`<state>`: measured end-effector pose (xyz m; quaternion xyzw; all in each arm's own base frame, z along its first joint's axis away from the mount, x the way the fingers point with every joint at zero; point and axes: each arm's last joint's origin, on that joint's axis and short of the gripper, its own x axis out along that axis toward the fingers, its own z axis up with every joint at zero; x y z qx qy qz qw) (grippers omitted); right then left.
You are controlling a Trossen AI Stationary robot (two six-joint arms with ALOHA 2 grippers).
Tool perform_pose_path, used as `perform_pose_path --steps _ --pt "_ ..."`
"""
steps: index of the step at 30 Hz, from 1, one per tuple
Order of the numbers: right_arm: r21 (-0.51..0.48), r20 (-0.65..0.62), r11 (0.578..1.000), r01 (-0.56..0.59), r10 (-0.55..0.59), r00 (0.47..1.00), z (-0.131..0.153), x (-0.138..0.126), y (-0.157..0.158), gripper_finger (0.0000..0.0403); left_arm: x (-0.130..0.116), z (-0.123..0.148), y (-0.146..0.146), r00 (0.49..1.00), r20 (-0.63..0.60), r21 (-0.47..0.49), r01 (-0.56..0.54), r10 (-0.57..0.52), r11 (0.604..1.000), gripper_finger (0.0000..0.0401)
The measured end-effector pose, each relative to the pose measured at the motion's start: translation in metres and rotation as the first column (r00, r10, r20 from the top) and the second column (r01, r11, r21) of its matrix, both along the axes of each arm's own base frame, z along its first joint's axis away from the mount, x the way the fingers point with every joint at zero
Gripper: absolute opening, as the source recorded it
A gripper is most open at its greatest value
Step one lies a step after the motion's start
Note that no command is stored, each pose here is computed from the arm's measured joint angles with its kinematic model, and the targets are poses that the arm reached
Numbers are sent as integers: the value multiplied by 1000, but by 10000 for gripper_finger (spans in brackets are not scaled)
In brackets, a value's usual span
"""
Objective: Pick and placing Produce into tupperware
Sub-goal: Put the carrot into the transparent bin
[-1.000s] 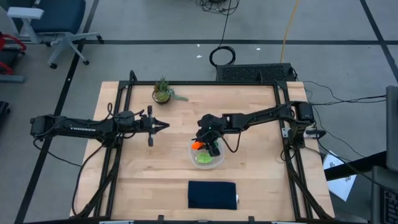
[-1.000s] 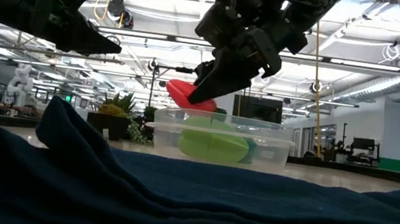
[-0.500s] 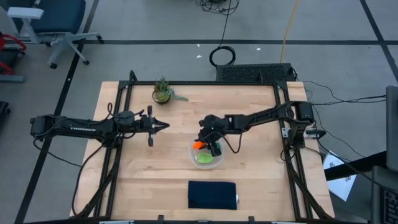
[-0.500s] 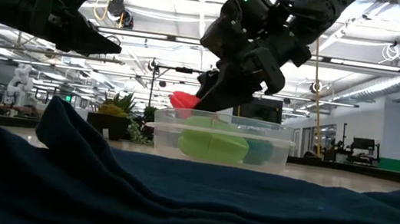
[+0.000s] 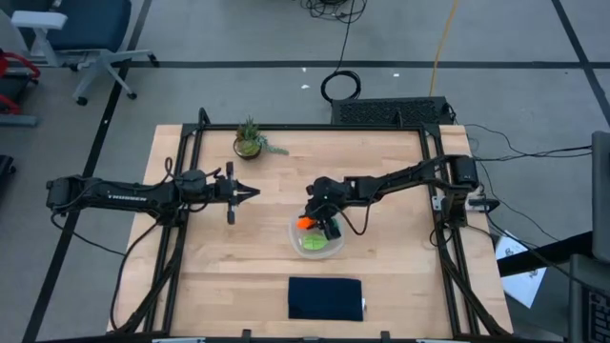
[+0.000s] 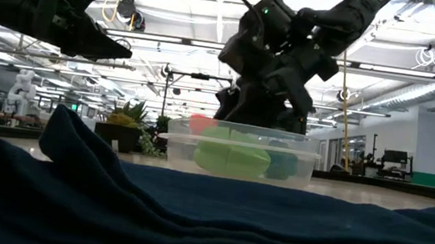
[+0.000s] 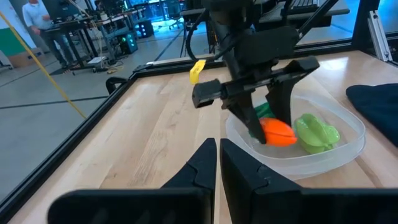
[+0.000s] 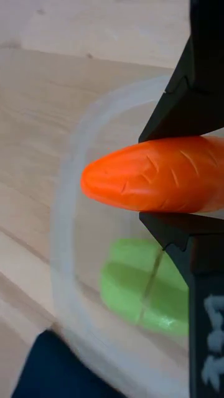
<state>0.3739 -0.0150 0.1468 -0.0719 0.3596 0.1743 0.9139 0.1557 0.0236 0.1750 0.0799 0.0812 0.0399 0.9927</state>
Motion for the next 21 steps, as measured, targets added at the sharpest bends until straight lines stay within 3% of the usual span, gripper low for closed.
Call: perform_pose_path --steps 15,21 --pt "32 -9 999 32 -32 999 -14 6 -1 158 0 0 0 1000 0 4 1 -1 1000 26" --pt "42 -23 998 42 -41 999 -15 5 -1 181 0 0 0 1000 0 5 1 -1 1000 26"
